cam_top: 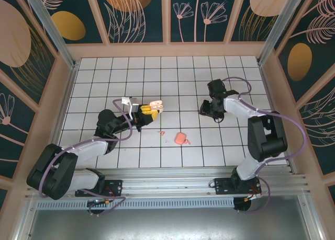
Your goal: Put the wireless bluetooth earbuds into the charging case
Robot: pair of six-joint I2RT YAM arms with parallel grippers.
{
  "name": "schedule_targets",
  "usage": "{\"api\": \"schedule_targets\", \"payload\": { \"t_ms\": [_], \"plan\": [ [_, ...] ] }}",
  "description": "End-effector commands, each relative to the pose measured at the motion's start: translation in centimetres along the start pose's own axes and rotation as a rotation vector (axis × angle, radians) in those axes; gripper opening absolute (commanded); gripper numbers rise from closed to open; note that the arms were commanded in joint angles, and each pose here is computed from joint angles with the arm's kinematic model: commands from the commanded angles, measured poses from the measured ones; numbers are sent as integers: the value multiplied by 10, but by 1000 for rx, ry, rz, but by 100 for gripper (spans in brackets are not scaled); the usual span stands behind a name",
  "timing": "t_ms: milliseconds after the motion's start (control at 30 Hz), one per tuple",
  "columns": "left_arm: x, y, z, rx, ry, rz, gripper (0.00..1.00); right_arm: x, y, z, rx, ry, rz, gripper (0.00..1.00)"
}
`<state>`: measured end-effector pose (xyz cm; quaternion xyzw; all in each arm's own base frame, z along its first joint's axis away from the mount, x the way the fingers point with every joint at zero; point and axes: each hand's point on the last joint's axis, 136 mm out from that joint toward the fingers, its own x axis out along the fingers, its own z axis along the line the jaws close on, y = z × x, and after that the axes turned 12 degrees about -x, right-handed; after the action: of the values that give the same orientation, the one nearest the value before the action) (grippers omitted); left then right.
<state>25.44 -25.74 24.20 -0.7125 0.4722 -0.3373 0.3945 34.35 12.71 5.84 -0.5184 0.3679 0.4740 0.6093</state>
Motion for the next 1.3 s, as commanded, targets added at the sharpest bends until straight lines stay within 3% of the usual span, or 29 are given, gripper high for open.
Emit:
{"api": "schedule_targets", "payload": {
  "t_ms": [0,767,1267],
  "plan": [
    [0,-5,-5,18,17,-20,14,1,-13,-4,12,28,-9,40],
    [-3,-3,-9,29,15,0,15,36,-25,-10,31,1,8,35],
    [-3,-2,-7,19,4,5,15,46,-18,-9,24,-12,41,25]
  ]
}}
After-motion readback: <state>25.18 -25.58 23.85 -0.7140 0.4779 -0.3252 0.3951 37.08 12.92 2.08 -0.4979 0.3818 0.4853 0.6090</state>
